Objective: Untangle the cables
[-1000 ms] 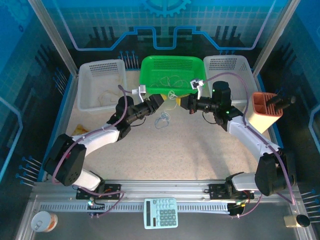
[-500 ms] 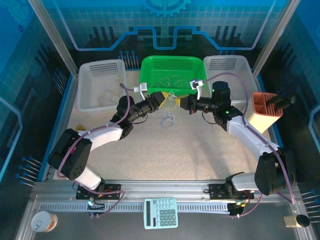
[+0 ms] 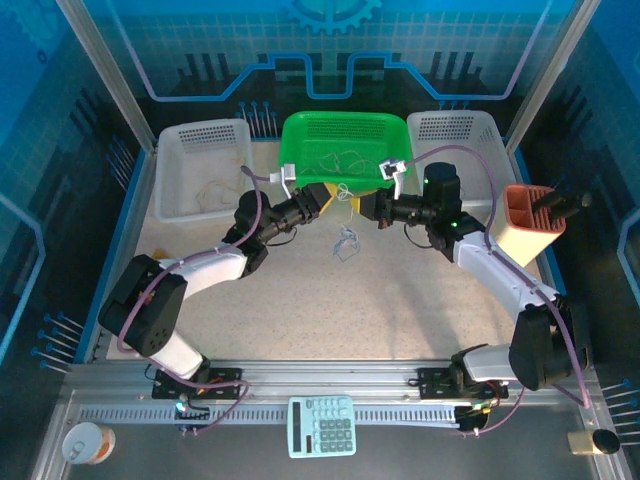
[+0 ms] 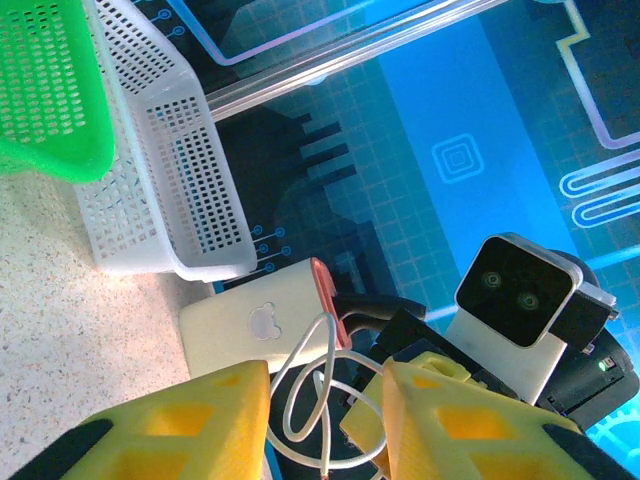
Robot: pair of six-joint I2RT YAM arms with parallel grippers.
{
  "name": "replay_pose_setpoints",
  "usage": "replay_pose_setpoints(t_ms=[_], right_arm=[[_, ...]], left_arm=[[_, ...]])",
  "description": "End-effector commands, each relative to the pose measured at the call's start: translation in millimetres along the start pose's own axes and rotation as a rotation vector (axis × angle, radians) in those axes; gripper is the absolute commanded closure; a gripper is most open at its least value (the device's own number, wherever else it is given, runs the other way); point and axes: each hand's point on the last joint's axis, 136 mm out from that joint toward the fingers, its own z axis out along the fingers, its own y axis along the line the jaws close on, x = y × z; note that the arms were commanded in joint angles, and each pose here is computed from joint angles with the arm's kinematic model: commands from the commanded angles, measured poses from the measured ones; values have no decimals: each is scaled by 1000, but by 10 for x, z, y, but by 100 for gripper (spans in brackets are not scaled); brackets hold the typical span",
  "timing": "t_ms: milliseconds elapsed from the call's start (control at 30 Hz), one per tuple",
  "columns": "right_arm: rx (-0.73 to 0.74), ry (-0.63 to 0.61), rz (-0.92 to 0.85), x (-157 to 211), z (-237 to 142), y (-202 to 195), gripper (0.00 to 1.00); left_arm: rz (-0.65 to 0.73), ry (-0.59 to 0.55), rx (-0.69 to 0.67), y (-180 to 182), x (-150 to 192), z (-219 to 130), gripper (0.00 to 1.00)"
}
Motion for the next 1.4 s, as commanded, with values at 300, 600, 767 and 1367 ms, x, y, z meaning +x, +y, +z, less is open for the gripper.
replay_pose_setpoints(t_ms=[300,600,767,1367], right_arm=[[-34,-3,-13,-23,49,77,100],[-24,0,-12,-11,42,61,100],[3,10,9,68,11,-39,100],[121,42,100,497,-57,-523,100]], left_arm=[[26,9,68,-141,-4,75,66],[39,1,94,-201,-15,88,89],[72,-19,104,-297,-77,52,100],[222,-145,122,-793,-595,-398,100]])
